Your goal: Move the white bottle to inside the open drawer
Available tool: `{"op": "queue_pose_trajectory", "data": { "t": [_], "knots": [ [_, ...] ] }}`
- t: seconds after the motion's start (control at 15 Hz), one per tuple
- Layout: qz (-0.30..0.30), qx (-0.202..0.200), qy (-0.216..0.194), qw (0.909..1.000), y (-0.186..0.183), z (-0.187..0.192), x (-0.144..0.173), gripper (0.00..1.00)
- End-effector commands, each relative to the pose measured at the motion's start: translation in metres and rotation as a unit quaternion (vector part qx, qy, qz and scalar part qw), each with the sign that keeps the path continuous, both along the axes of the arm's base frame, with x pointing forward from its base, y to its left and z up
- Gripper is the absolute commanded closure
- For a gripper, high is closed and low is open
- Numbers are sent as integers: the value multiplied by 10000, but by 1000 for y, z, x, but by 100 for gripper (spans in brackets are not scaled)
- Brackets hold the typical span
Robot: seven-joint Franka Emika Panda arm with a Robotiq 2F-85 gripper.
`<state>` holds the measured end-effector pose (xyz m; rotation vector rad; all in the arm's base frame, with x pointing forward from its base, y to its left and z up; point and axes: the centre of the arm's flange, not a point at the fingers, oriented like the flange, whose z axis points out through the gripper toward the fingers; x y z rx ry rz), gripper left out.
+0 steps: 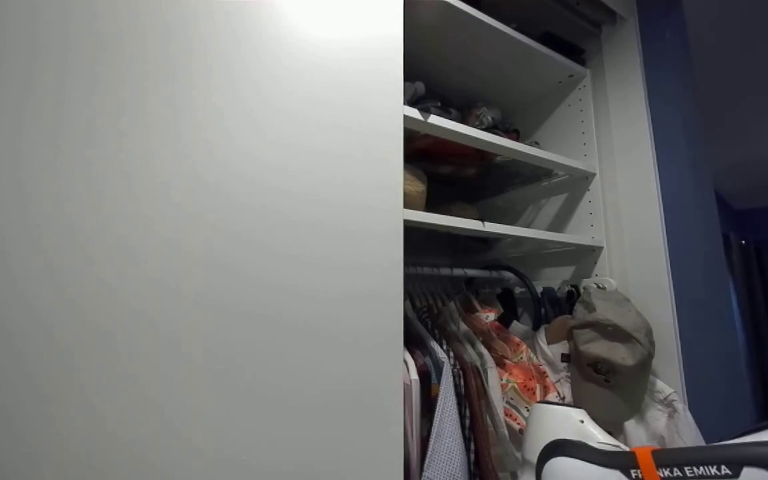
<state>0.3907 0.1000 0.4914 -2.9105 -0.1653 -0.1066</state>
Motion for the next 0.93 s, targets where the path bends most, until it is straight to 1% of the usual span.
{"op": "queue_pose_trajectory", "data": {
  "t": [0.0,0.13,0.27,0.47,0.53,0.67,0.87],
  "knots": [
    [-549,645,524,9950,3,-23,39,0],
    [-868,808,863,9892,-17,-51,60,0],
    [-1281,863,1177,9810,-40,-79,75,0],
    [-2017,710,1529,9648,-75,-120,93,0],
    [-2271,612,1620,9584,-82,-134,100,0],
    [-2788,500,1769,9426,-92,-161,113,0],
    [-3520,404,2039,9126,-98,-201,132,0]
  ]
}}
